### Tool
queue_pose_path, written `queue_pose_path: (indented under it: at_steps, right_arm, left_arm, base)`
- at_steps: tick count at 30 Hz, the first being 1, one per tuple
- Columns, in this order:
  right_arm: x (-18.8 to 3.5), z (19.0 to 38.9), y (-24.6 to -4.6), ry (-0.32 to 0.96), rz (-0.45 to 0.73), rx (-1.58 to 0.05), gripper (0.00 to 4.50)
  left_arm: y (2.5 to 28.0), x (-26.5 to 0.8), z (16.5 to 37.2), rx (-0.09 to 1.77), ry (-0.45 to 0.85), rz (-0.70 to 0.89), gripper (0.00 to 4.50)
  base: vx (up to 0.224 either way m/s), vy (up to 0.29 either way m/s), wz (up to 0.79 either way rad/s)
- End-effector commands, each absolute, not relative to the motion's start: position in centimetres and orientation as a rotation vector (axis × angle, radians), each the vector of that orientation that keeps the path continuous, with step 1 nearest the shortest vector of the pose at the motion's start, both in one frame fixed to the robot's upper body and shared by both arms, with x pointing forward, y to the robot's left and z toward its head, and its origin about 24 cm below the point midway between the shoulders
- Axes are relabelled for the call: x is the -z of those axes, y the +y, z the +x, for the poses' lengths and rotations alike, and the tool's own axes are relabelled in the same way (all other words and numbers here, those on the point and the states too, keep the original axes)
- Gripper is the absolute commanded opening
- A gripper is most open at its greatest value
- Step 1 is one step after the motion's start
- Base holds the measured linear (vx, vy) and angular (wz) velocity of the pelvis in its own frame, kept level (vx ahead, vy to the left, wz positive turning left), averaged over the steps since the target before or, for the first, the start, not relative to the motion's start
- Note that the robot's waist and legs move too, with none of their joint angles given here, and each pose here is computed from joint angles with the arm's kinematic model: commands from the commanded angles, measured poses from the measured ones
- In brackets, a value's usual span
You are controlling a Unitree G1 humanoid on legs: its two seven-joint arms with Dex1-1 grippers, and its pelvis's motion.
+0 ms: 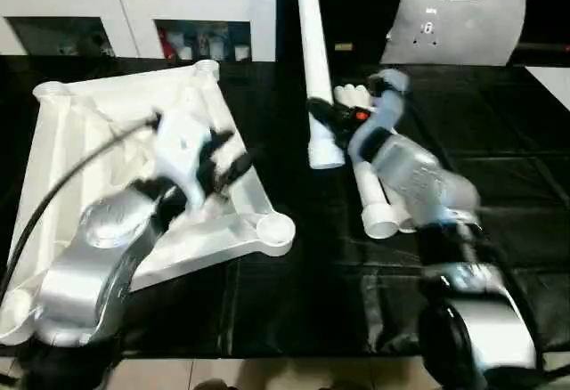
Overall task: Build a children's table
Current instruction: Pick table leg
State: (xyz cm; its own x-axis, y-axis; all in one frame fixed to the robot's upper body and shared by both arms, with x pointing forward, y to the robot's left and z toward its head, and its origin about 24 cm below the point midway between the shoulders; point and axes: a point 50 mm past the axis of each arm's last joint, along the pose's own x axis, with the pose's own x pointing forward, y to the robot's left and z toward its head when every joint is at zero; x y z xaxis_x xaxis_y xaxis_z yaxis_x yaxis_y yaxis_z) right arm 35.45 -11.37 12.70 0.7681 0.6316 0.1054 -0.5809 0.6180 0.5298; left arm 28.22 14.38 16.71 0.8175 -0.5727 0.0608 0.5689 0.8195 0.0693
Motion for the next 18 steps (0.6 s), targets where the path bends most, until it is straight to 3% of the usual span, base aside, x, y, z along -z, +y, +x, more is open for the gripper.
queue_pose_path:
  at_steps: [1, 12, 18]
  right_arm:
    - [-14.3, 34.0, -11.5, -0.016, 0.593, -0.849, 1.86]
    - [-14.6, 29.4, -12.1, -0.079, 0.643, -1.180, 1.85]
    - [-14.6, 28.7, -11.9, -0.075, 0.634, -1.220, 1.85]
  left_arm:
    - [14.4, -17.5, 28.6, 0.626, -0.074, -0.029, 2.47]
    - [11.3, -20.2, 29.6, 0.853, -0.062, -0.535, 2.82]
    - [10.5, -21.1, 29.8, 0.898, -0.070, -0.587, 2.82]
  base:
    - [0.000, 0.000, 0.00]
    - [0.000, 0.000, 0.00]
    - [0.000, 0.000, 0.00]
